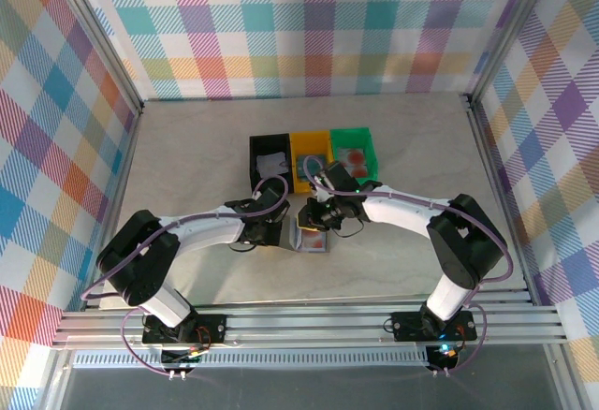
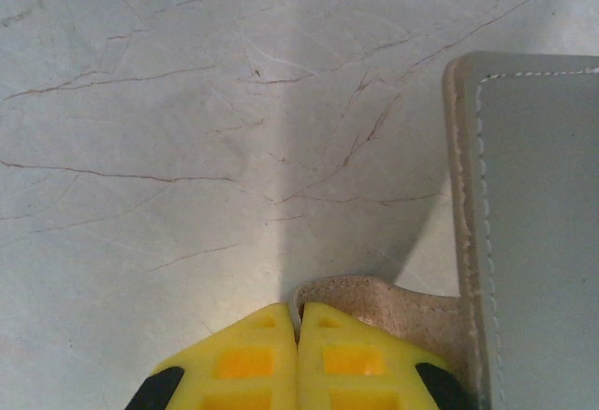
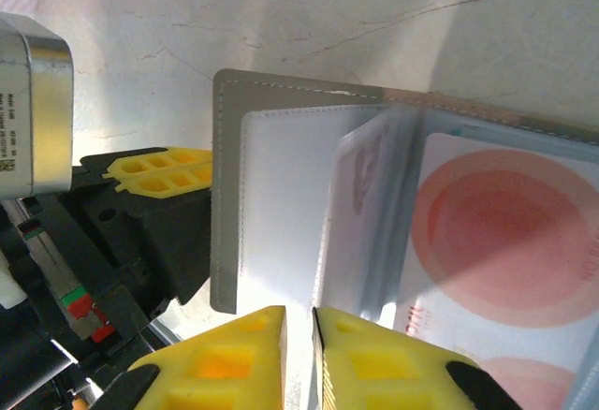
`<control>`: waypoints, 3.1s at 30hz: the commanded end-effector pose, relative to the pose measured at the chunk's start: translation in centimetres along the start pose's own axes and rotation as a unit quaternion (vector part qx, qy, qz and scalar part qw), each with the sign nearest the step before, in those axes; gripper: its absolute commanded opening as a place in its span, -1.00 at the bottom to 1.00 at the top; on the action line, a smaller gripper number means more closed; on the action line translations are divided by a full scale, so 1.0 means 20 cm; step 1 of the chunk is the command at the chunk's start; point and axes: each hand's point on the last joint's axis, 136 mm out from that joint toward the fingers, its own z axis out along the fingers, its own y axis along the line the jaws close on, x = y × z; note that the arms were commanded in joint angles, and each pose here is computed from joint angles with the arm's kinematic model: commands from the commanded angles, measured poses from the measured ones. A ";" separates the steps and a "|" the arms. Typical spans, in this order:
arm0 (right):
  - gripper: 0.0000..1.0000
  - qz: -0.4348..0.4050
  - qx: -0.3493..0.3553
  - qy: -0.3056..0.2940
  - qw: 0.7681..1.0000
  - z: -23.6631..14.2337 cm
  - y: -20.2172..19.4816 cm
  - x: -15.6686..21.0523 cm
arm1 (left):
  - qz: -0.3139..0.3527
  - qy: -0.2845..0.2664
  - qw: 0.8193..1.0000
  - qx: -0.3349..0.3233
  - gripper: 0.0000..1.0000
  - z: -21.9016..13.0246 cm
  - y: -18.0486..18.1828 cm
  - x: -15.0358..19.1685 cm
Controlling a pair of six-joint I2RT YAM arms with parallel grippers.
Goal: Take the credit cards out of the card holder
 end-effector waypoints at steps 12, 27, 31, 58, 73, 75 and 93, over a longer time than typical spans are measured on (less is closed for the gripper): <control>-0.81 -0.015 -0.021 0.006 1.000 0.02 0.13 0.01 | 0.007 0.016 1.000 -0.010 -1.00 0.03 0.05 0.09; -0.61 -0.020 0.000 0.006 1.000 0.00 0.06 0.03 | 0.005 0.013 1.000 -0.007 -1.00 0.01 0.05 0.10; -0.60 -0.003 0.024 0.005 1.000 0.01 -0.01 0.03 | 0.000 0.007 1.000 0.008 -1.00 -0.01 0.02 0.08; -0.63 0.037 0.050 0.015 0.998 0.08 -0.18 0.02 | -0.081 -0.045 0.995 0.037 0.22 -0.40 -0.03 -0.12; -0.82 0.041 0.052 0.009 0.998 0.02 -0.18 0.03 | -0.141 0.025 0.988 0.053 0.16 -0.28 -0.19 -0.03; -0.85 0.040 0.050 0.008 0.998 0.01 -0.17 0.03 | -0.147 0.030 0.987 0.059 0.12 -0.26 -0.21 -0.02; -0.94 0.030 0.010 0.011 0.999 0.02 -0.13 0.04 | -0.153 0.052 0.987 0.013 -0.29 -0.09 -0.21 0.05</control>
